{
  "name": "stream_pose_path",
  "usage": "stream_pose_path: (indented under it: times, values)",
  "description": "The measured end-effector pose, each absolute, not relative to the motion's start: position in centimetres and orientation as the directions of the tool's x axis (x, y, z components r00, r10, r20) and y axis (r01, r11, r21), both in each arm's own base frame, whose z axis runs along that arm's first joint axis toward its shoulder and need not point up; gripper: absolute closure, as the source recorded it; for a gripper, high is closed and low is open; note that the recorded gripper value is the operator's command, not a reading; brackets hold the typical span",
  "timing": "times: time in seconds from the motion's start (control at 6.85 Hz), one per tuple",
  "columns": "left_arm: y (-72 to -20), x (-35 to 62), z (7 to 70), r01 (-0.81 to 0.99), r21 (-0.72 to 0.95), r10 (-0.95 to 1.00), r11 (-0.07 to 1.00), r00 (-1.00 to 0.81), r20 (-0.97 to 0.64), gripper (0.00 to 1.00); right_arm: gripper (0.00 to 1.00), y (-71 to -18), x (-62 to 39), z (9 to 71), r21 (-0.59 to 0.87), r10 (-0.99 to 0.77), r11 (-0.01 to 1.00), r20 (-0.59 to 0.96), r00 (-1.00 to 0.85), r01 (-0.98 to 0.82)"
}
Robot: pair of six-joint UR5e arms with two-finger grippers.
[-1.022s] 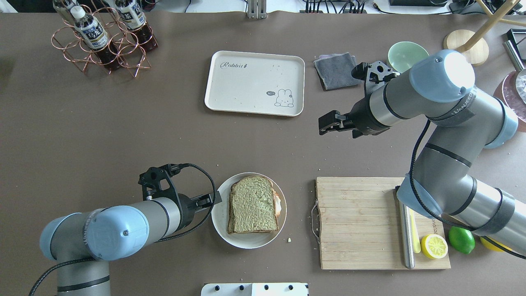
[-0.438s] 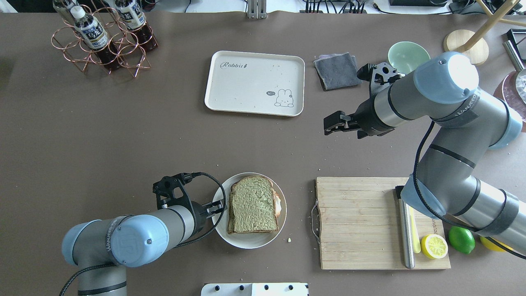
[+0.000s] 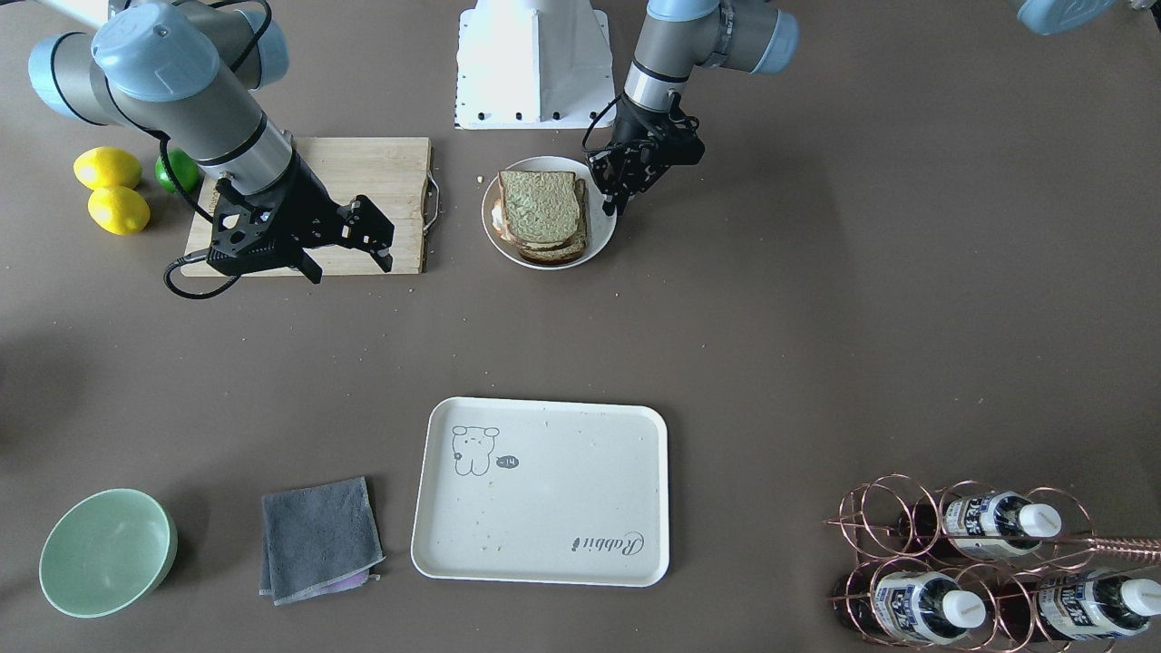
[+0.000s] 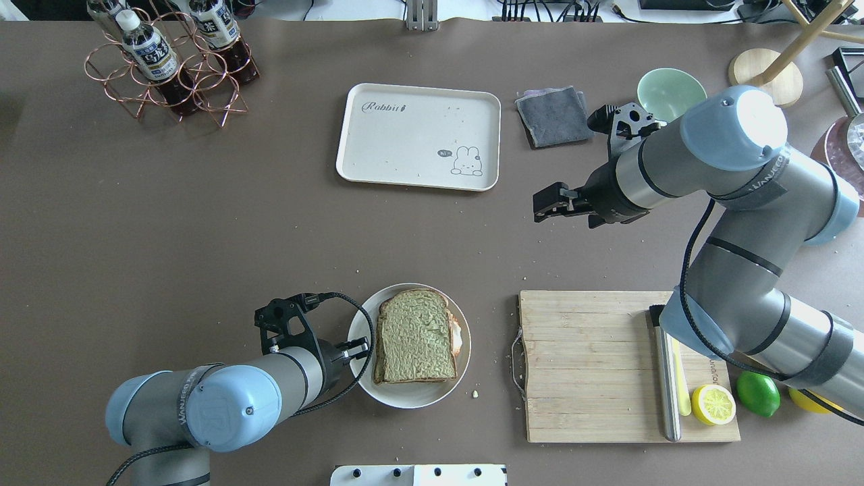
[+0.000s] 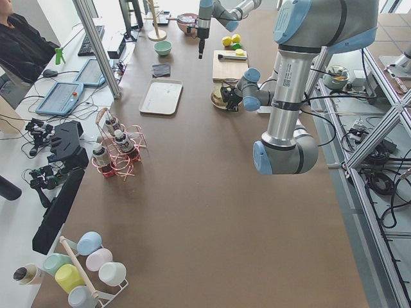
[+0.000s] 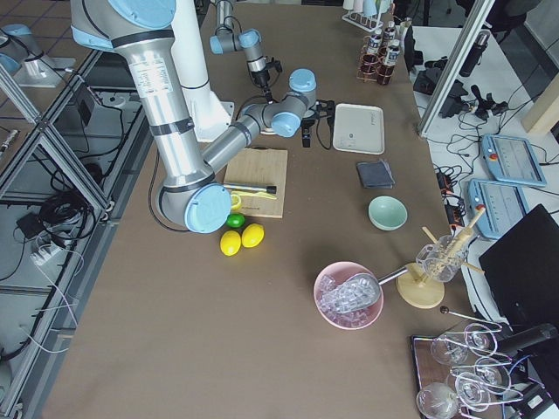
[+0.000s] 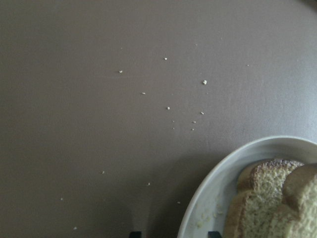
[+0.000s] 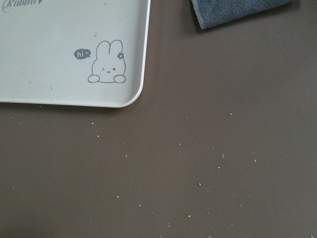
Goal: Make sandwich and place on tray
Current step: 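Grasp the plate rim with the left gripper and slide the plate onto the tray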
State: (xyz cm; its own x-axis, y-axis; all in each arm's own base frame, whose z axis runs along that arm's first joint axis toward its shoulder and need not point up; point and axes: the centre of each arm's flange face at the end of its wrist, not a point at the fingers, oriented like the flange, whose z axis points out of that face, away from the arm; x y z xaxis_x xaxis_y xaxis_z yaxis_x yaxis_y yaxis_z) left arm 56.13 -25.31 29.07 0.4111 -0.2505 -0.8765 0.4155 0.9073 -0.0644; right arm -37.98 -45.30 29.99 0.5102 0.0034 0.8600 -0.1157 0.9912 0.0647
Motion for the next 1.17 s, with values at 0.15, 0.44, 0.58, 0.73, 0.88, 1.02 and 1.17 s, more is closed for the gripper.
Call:
stream_pose_path:
  times: [0.15, 0.44, 0.58, 0.73, 0.88, 1.02, 1.17]
  values:
    - [-25.1, 56.1, 28.7, 0.421, -0.067, -0.252, 0.905, 0.403, -0.88, 1.0, 0.01, -45.2, -37.9, 30.1, 0.064, 0.004, 0.991, 0.86, 0.511, -0.115]
    - [-25.4, 54.7, 26.7, 0.414, -0.085, -0.25, 0.906, 0.364, -0.897, 1.0, 0.01, -45.2, -37.8, 29.9, 0.064, 0.002, 0.991, 0.862, 0.507, -0.114]
    - [-26.3, 53.2, 25.5, 0.401, -0.106, -0.255, 0.91, 0.34, -0.905, 1.0, 0.01, -45.1, -37.6, 29.8, 0.066, 0.0, 0.991, 0.864, 0.504, -0.113]
    - [-28.2, 51.4, 24.6, 0.395, -0.129, -0.269, 0.909, 0.32, -0.908, 1.0, 0.01, -44.9, -37.4, 29.7, 0.067, -0.002, 0.992, 0.865, 0.501, -0.111]
    - [-30.3, 50.1, 24.5, 0.405, -0.144, -0.285, 0.903, 0.314, -0.906, 1.0, 0.01, -44.7, -37.1, 29.7, 0.068, -0.004, 0.992, 0.866, 0.499, -0.11]
    - [-33.4, 49.2, 24.5, 0.431, -0.157, -0.311, 0.888, 0.314, -0.897, 1.0, 0.01, -44.2, -36.5, 29.8, 0.07, -0.007, 0.992, 0.867, 0.498, -0.108]
    - [-37.7, 49.0, 23.8, 0.479, -0.165, -0.343, 0.862, 0.311, -0.886, 1.0, 0.01, -43.7, -36.0, 29.9, 0.071, -0.008, 0.992, 0.868, 0.496, -0.108]
